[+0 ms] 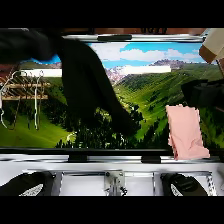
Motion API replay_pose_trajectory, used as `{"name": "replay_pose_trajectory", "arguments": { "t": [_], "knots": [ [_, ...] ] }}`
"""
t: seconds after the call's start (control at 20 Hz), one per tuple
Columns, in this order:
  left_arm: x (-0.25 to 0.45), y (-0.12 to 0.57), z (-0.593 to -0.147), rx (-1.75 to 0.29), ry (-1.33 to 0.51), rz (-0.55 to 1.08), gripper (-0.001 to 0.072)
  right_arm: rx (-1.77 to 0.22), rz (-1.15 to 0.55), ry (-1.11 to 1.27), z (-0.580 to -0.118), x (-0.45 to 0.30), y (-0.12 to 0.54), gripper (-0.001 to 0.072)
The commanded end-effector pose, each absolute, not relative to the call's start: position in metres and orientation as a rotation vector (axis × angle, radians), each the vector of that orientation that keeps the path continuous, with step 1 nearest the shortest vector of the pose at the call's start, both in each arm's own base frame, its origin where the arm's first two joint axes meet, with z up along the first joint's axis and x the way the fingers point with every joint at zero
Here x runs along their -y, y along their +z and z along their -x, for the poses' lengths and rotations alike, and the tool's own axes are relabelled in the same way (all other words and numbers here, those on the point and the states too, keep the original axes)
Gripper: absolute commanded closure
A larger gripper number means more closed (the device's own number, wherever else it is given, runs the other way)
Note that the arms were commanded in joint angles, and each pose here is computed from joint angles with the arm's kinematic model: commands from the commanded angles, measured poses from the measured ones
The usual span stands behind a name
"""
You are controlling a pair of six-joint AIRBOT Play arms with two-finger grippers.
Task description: Fold the shirts.
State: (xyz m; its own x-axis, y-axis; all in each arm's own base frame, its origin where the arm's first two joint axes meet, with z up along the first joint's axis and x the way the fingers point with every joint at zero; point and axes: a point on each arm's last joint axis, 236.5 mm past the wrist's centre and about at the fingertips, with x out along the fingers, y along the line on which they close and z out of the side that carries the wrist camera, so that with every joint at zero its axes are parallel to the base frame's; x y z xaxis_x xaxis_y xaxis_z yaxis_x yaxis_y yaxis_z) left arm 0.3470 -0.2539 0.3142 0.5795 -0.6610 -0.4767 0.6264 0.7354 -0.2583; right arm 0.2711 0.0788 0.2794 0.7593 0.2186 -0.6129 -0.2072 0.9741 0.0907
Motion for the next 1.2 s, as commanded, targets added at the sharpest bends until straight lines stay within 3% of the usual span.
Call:
{"name": "replay_pose_trajectory", "arguments": {
  "t": [0.0,0.15,0.2,0.25,0.3,0.45,0.6,0.75,0.95,1.15],
  "knots": [
    [0.296,0.176,-0.315,-0.943,-0.825,0.098,0.0678,-0.825,-0.091,0.287,-0.249,-0.097,0.24,0.0081],
    [0.317,0.066,-0.283,-1.169,-0.819,0.078,0.0664,-1.047,-0.141,0.236,-0.257,-0.104,0.154,0.0081],
    [0.316,0.047,-0.278,-1.221,-0.811,0.069,0.0523,-1.106,-0.163,0.222,-0.259,-0.108,0.127,0.0081],
    [0.311,0.037,-0.276,-1.269,-0.802,0.06,0.0193,-1.161,-0.196,0.231,-0.261,-0.117,0.103,0.0081],
    [0.303,0.036,-0.276,-1.302,-0.792,0.06,-0.0013,-1.197,-0.226,0.254,-0.263,-0.128,0.088,0.0081],
    [0.243,0.058,-0.289,-1.382,-0.72,0.046,-0.0006,-1.243,-0.256,0.302,-0.278,-0.147,0.067,0.0081],
    [0.144,0.067,-0.317,-1.394,-0.485,0.038,-0.0005,-1.278,-0.239,0.296,-0.286,-0.149,0.05,0.0081],
    [0.079,0.036,-0.311,-1.486,-0.327,0.195,-0.0006,-1.359,-0.248,0.3,-0.287,-0.156,0.026,0.008],
    [0.08,-0.036,-0.292,-1.518,-0.295,0.44,-0.0006,-1.466,-0.303,0.399,-0.285,-0.185,-0.003,0.0081],
    [0.11,-0.079,-0.301,-1.457,-0.284,0.62,-0.0006,-1.53,-0.379,0.432,-0.286,-0.203,-0.021,0.0081]
  ]
}}
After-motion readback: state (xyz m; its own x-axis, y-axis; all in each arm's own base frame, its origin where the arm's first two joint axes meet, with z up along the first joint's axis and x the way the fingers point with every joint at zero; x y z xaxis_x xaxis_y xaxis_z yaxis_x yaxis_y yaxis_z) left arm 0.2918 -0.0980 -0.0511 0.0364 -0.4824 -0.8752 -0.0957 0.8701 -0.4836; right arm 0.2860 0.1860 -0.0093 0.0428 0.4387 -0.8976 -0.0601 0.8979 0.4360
